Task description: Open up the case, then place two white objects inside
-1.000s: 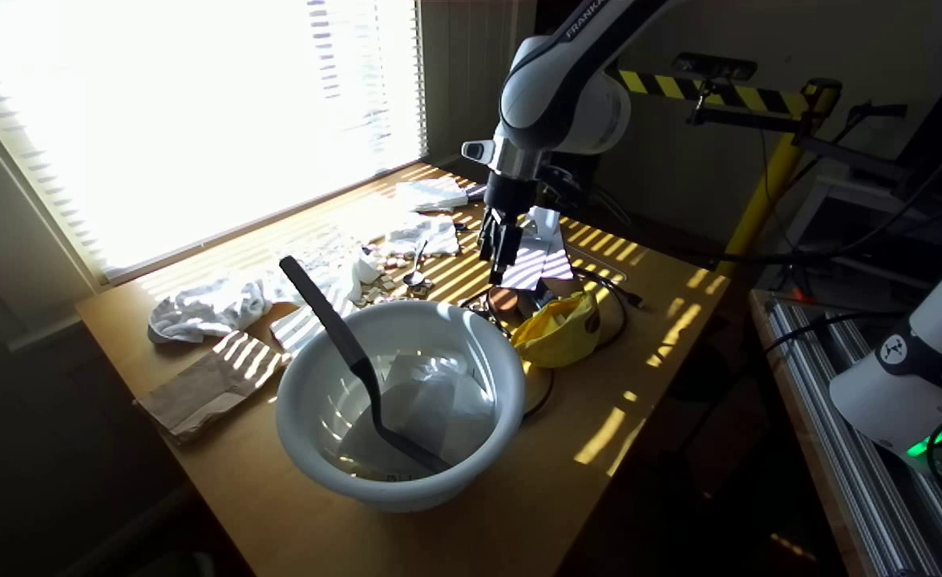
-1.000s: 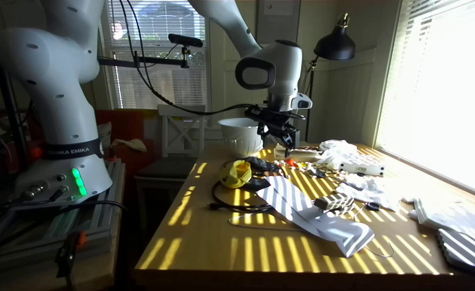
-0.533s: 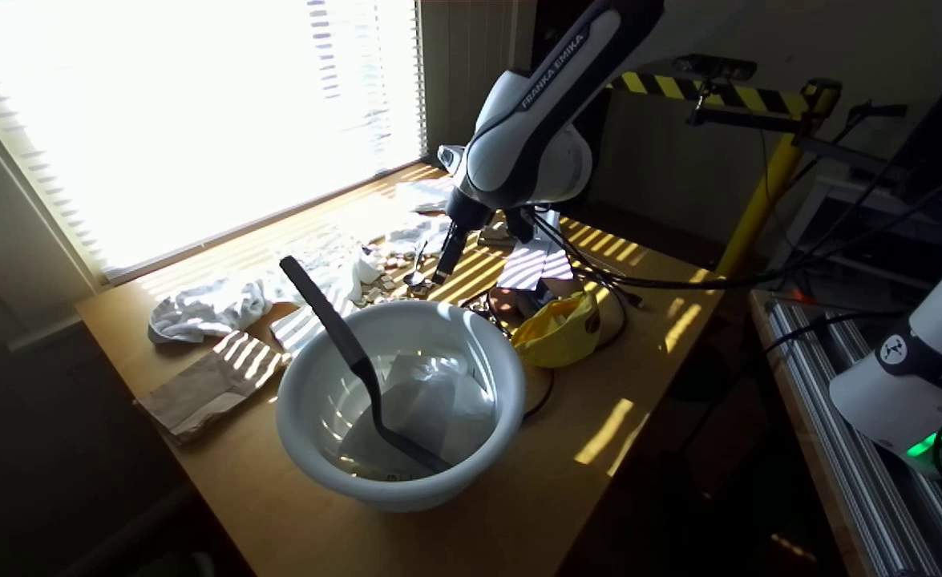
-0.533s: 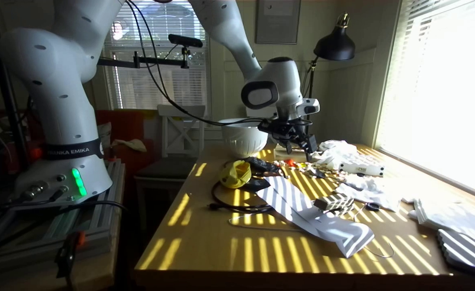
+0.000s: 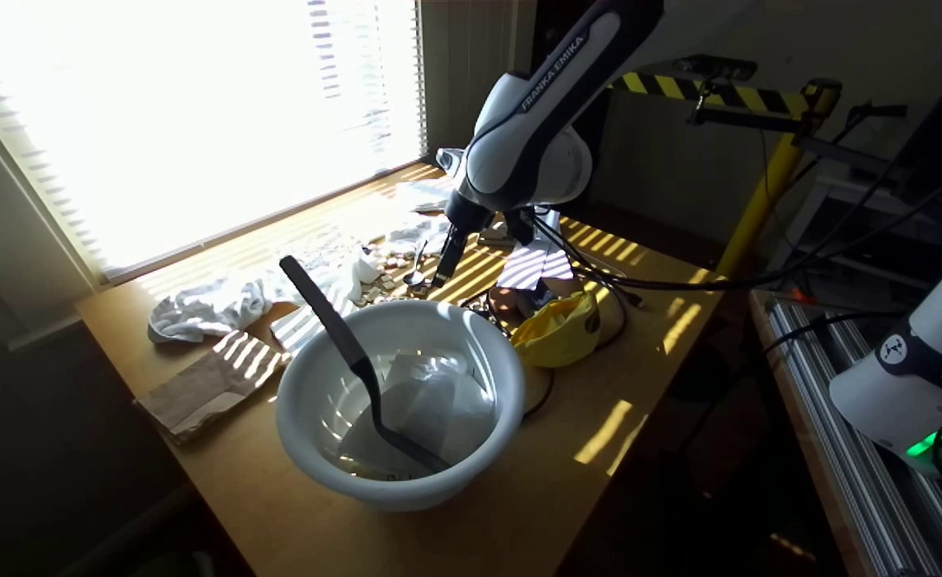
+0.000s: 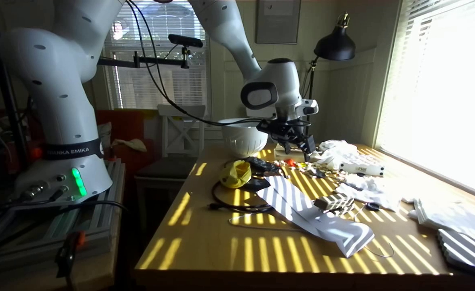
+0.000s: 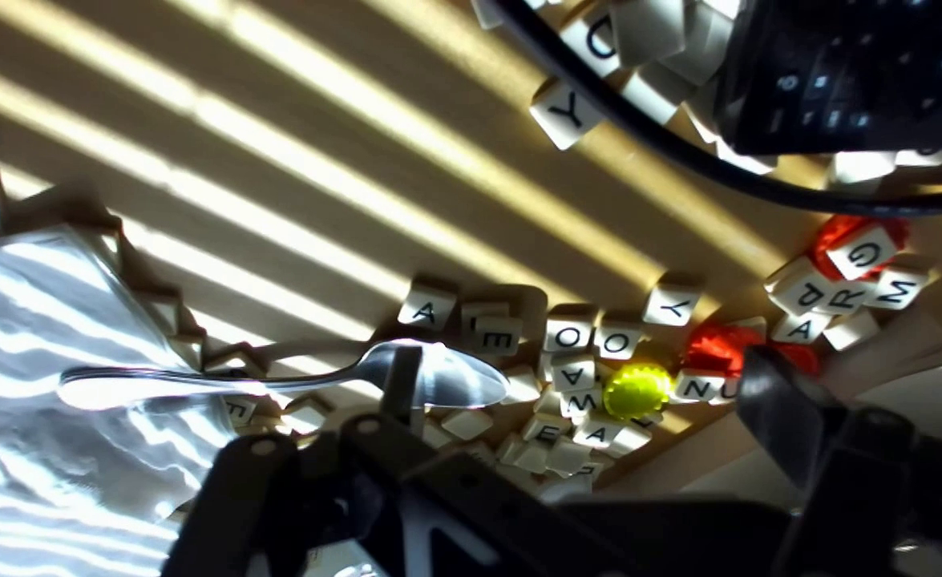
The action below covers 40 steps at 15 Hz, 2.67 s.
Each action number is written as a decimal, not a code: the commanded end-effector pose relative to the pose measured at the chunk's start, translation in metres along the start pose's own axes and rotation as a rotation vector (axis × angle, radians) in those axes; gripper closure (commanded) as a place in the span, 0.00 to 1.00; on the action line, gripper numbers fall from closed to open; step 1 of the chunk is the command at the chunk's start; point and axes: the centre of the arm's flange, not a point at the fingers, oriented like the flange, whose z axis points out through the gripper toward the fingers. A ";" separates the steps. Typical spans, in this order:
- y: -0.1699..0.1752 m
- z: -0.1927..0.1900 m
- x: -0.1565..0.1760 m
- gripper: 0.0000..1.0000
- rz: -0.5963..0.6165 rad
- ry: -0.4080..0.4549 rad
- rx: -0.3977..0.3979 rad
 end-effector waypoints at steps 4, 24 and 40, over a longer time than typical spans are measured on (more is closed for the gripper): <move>-0.035 0.030 0.012 0.00 -0.052 -0.009 -0.009; -0.060 0.070 0.034 0.33 -0.008 -0.032 -0.067; -0.058 0.064 0.027 0.97 0.002 -0.089 -0.049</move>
